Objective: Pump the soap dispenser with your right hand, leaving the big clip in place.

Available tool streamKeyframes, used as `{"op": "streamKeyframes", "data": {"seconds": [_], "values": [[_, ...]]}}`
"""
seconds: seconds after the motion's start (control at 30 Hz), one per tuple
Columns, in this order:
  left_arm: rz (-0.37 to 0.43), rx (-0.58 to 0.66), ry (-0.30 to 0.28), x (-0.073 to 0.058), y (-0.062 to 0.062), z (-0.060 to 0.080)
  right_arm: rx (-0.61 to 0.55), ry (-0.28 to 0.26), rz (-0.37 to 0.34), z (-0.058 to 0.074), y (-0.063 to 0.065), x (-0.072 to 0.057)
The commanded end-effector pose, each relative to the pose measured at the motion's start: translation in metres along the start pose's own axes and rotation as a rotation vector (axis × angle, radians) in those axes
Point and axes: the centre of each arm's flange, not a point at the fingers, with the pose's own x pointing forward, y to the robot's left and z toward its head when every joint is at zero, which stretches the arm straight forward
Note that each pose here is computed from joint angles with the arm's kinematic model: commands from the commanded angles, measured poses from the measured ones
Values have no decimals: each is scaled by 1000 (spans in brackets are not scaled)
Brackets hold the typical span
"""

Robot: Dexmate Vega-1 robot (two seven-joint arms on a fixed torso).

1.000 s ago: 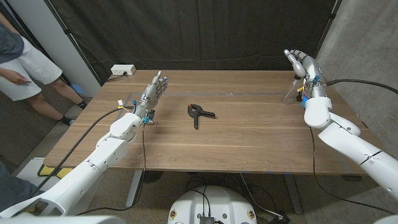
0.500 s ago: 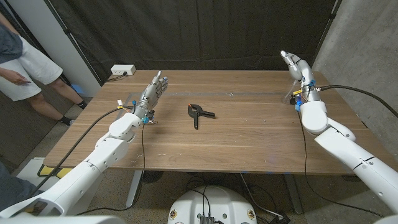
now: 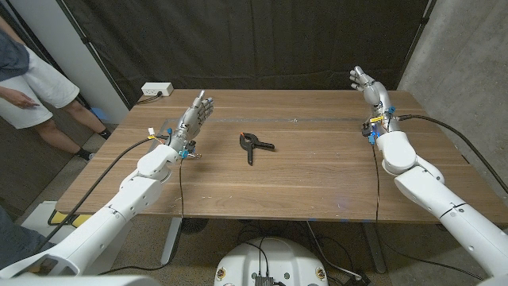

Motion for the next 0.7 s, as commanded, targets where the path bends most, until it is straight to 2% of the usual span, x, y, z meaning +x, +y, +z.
{"op": "streamKeyframes", "data": {"seconds": [0.03, 0.17, 0.5, 0.7], "values": [[-3, -6, -10, -4, 0, 1, 167, 29, 99, -14, 26, 1], [-5, -4, -9, -6, 0, 1, 199, 54, 117, -22, 30, -1], [-9, 11, 16, -9, -1, 1, 403, 96, 155, -49, 34, -4], [-13, 8, 24, -7, -1, -1, 429, 105, 151, -53, 38, -4]]}}
